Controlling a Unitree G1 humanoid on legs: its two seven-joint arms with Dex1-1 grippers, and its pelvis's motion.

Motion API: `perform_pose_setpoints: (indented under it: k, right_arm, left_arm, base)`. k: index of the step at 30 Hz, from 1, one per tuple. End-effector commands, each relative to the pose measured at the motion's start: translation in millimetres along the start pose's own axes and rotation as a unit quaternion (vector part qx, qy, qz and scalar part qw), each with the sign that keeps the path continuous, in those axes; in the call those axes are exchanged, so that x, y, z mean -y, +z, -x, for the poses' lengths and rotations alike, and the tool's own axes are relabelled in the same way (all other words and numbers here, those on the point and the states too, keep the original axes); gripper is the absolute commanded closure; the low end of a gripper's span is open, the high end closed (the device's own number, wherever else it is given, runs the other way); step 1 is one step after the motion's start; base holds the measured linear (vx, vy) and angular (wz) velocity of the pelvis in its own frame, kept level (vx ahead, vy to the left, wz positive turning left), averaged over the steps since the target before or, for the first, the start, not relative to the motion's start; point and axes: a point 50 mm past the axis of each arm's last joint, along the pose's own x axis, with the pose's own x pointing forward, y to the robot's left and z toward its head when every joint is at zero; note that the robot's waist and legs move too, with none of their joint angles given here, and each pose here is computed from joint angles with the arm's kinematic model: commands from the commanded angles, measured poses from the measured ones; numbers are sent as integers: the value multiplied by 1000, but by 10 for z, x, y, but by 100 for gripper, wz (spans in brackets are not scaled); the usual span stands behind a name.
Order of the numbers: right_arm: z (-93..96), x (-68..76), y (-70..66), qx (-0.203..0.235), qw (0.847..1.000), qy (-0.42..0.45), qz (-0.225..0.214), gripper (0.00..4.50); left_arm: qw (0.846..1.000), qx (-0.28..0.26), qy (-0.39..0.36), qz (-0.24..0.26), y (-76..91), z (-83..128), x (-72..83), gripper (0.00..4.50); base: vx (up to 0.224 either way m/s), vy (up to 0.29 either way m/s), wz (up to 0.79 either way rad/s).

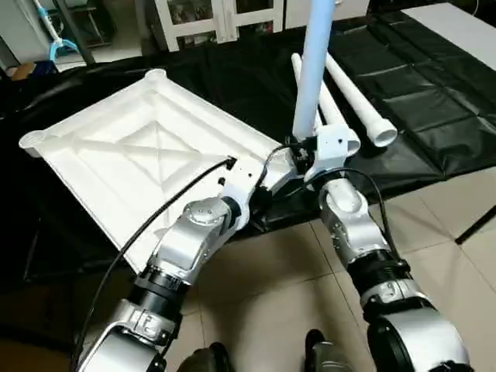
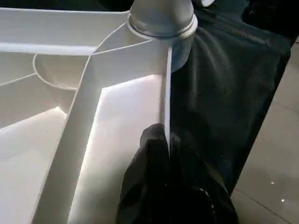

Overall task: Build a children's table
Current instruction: Rotate leg to tighten

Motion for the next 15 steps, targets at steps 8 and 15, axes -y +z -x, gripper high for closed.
perform_pose_setpoints:
  k: [8,15]
  right_arm:
    - [107,53,-114,9,998,46,-43,194]
    - [263,131,-30,50,994,92,-30,125]
  left_arm:
    - [999,-11,44,-9,-74,84,-200,450]
    - [999,-18,21,-28,-125,112,-197,450]
  base:
    - [0,0,0]
    - [0,0,0]
